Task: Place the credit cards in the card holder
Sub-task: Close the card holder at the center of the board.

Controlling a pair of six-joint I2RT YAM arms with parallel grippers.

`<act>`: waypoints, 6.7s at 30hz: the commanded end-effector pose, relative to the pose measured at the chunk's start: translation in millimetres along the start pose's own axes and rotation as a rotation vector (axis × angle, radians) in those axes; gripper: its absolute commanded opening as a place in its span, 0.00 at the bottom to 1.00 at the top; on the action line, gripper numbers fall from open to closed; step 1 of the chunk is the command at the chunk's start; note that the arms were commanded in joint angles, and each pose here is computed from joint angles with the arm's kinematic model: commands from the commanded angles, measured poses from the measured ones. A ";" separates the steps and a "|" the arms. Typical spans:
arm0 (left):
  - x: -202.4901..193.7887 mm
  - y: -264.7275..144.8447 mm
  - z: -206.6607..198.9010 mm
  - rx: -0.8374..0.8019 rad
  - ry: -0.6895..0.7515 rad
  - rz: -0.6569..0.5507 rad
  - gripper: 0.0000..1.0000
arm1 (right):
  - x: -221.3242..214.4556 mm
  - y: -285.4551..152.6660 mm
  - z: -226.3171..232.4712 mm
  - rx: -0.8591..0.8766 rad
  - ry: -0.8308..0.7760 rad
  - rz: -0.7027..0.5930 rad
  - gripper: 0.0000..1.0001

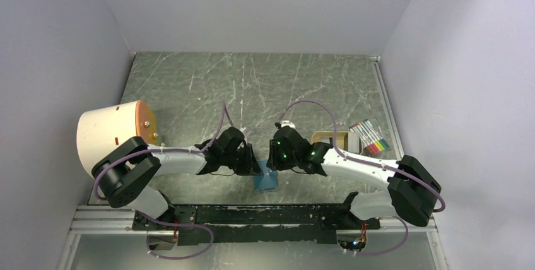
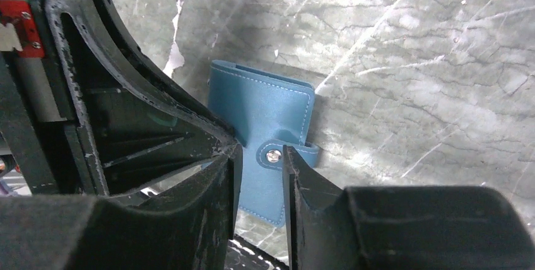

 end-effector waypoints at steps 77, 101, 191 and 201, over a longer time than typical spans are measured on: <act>-4.2 -6.5 20.6 0.060 -0.019 -0.005 0.19 | -3.6 5.5 5.8 -0.316 -0.171 0.038 0.01; -5.1 -6.3 21.2 0.055 -0.029 -0.007 0.19 | -17.9 15.5 22.2 -0.174 -0.126 0.042 0.00; -8.1 -2.6 36.4 0.026 -0.131 0.037 0.15 | -49.8 28.5 65.0 -0.173 -0.370 0.104 0.22; 35.1 -38.6 -14.1 0.007 -0.002 -0.150 0.32 | 19.9 -24.7 68.1 -0.056 -0.208 -0.096 0.59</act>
Point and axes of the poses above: each gripper's point midway between its finger pads, its own y axis out along the fingers, its own z axis along the line the jaws close on, x = y × z, the point moved 1 cm from there along -y, back along the fingers, and after that the axes turned 9 degrees about -y, right-handed, at the moved point
